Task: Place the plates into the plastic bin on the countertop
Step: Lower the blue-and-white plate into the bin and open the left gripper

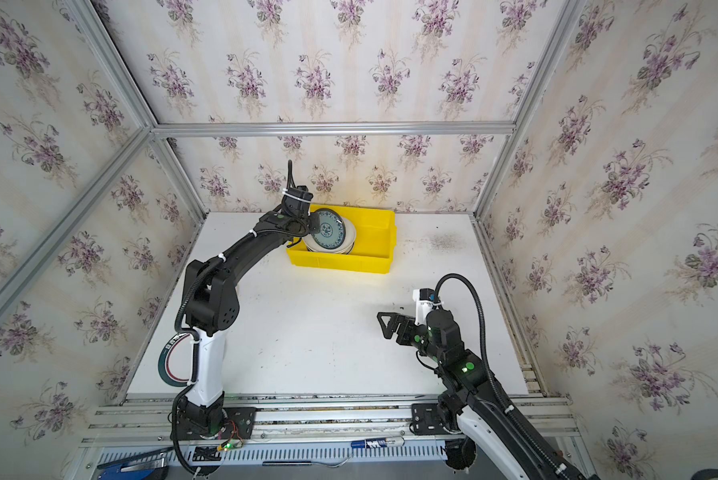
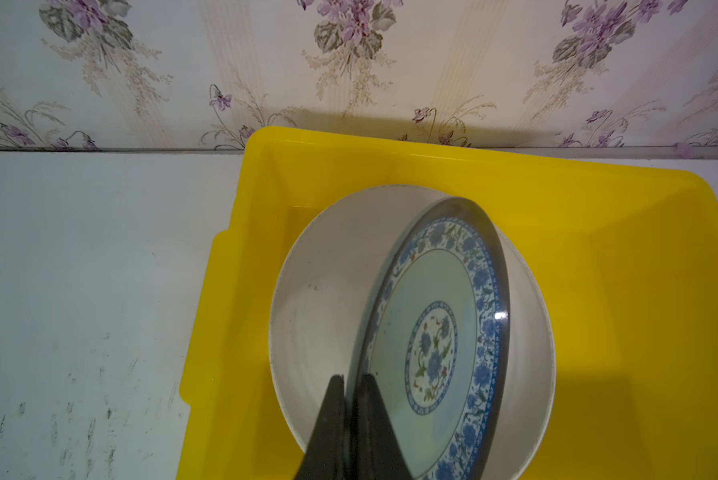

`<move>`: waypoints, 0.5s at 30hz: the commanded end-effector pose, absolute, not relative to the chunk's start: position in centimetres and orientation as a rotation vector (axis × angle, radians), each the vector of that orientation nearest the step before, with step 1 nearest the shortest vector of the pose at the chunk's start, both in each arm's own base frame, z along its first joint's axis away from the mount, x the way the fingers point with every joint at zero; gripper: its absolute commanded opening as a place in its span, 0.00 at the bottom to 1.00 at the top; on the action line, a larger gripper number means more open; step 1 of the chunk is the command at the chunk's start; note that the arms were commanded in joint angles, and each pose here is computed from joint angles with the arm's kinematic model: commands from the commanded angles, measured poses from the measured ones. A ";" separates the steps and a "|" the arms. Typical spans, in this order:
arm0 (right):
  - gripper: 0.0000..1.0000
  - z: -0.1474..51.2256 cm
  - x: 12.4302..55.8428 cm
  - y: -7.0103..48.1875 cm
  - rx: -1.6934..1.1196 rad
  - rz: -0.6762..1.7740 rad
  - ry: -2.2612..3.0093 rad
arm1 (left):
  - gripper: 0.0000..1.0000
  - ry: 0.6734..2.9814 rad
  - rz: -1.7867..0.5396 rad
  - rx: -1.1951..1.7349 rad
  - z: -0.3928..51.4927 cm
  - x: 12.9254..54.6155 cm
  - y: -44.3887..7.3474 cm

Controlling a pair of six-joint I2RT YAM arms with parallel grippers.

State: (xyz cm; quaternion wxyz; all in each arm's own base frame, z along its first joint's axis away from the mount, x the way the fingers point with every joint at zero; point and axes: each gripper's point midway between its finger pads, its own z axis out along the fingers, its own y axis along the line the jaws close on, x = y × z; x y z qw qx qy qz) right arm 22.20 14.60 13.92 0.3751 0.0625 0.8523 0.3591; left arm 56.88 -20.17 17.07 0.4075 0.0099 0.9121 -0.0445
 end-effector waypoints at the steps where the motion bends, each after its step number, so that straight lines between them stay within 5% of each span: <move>1: 0.99 14.6 22.9 15.1 0.161 0.945 2.165 | 0.09 2.286 -0.090 0.038 17.2 57.4 -20.0; 4: 0.99 14.3 23.3 15.4 0.158 0.938 2.193 | 0.28 2.291 -0.068 0.033 16.6 57.7 -19.7; 6: 0.99 14.4 23.5 15.5 0.153 0.929 2.200 | 0.62 2.285 -0.030 0.018 16.5 57.8 -19.2; 7: 0.99 14.6 23.6 15.5 0.148 0.927 2.197 | 0.93 2.280 -0.009 0.016 16.6 57.9 -18.9; 8: 0.99 14.8 23.8 15.5 0.146 0.925 2.193 | 0.99 2.273 0.003 0.026 16.9 58.0 -18.8; 15: 0.99 15.7 24.3 15.6 0.137 0.928 2.148 | 1.00 2.180 0.019 0.054 22.4 57.4 -18.3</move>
